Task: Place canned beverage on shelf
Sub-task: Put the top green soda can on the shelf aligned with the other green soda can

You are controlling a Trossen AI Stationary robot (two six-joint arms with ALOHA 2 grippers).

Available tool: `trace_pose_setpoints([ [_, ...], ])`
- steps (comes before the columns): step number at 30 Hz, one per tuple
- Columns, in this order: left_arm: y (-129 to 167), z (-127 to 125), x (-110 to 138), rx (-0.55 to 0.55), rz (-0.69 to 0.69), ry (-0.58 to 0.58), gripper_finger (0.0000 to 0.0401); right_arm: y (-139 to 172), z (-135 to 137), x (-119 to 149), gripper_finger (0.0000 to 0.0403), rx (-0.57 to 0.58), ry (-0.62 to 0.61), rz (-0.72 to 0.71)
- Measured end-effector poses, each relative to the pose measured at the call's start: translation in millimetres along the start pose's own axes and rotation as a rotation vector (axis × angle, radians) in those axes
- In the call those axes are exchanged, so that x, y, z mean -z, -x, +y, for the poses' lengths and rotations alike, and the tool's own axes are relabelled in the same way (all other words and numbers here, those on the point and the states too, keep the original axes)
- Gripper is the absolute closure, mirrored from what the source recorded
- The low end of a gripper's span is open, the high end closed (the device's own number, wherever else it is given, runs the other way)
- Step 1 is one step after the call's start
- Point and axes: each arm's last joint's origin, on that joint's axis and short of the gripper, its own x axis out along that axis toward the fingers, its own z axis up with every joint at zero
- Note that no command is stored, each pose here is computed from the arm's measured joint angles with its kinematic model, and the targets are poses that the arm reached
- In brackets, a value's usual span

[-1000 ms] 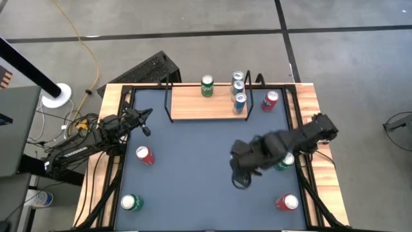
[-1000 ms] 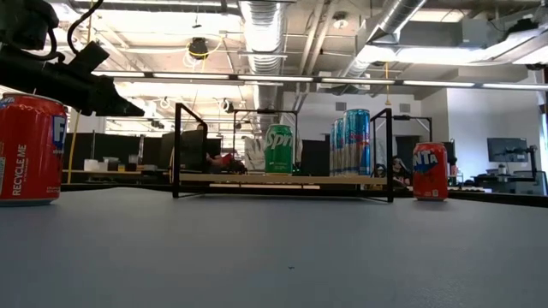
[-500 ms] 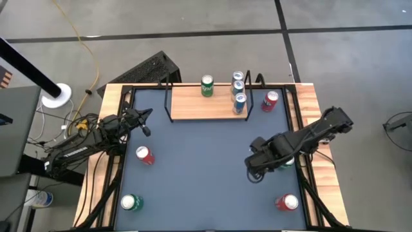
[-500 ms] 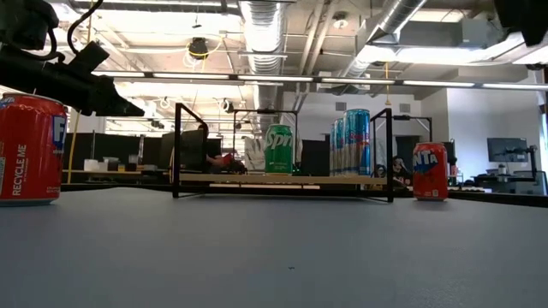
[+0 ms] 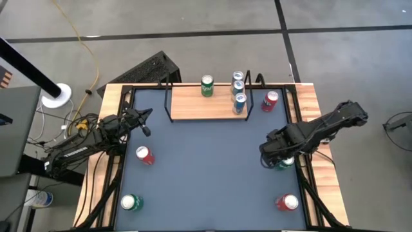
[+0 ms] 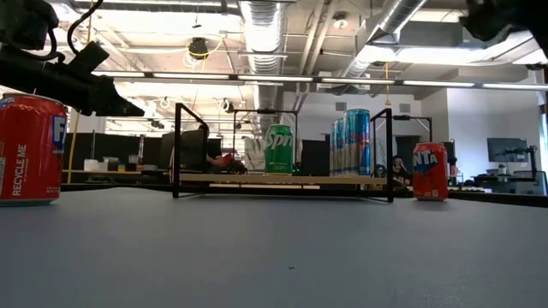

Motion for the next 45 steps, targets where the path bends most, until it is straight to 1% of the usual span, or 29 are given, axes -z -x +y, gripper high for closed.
trace_pose_setpoints([
  [6, 0, 0, 0, -0.001, 0.0, 0.0, 0.0401, -18, -16, 4, 0.0072, 0.043, -0.048, 0.053],
  [11, 0, 0, 0, 0.0, 0.0, 0.0, 0.0401, -29, -21, 5, 0.0072, 0.068, -0.047, 0.057],
  [15, 0, 0, 0, 0.0, 0.0, 0.0, 0.0401, -38, -20, 4, 0.0072, 0.062, -0.058, 0.055],
  [19, 0, 0, 0, 0.0, 0.0, 0.0, 0.0401, -50, -15, 2, 0.0072, 0.027, -0.033, 0.049],
  [22, 0, 0, 0, 0.0, 0.0, 0.0, 0.0401, -60, -17, 1, 0.0072, 0.046, -0.036, 0.054],
  [26, 0, 0, 0, 0.0, 0.0, 0.0, 0.0401, -72, -17, 1, 0.0072, 0.042, -0.035, 0.071],
  [33, 0, 0, 0, 0.0, 0.0, 0.0, 0.0401, -74, -15, 0, 0.0079, 0.024, -0.011, 0.072],
  [41, 0, 0, 0, 0.0, 0.0, 0.0, 0.0401, -74, -15, 2, 0.0115, 0.013, -0.009, 0.115],
  [45, 0, 0, 0, 0.0, 0.0, 0.0, 0.0401, -71, -13, 2, 0.0124, 0.008, -0.002, 0.118],
])
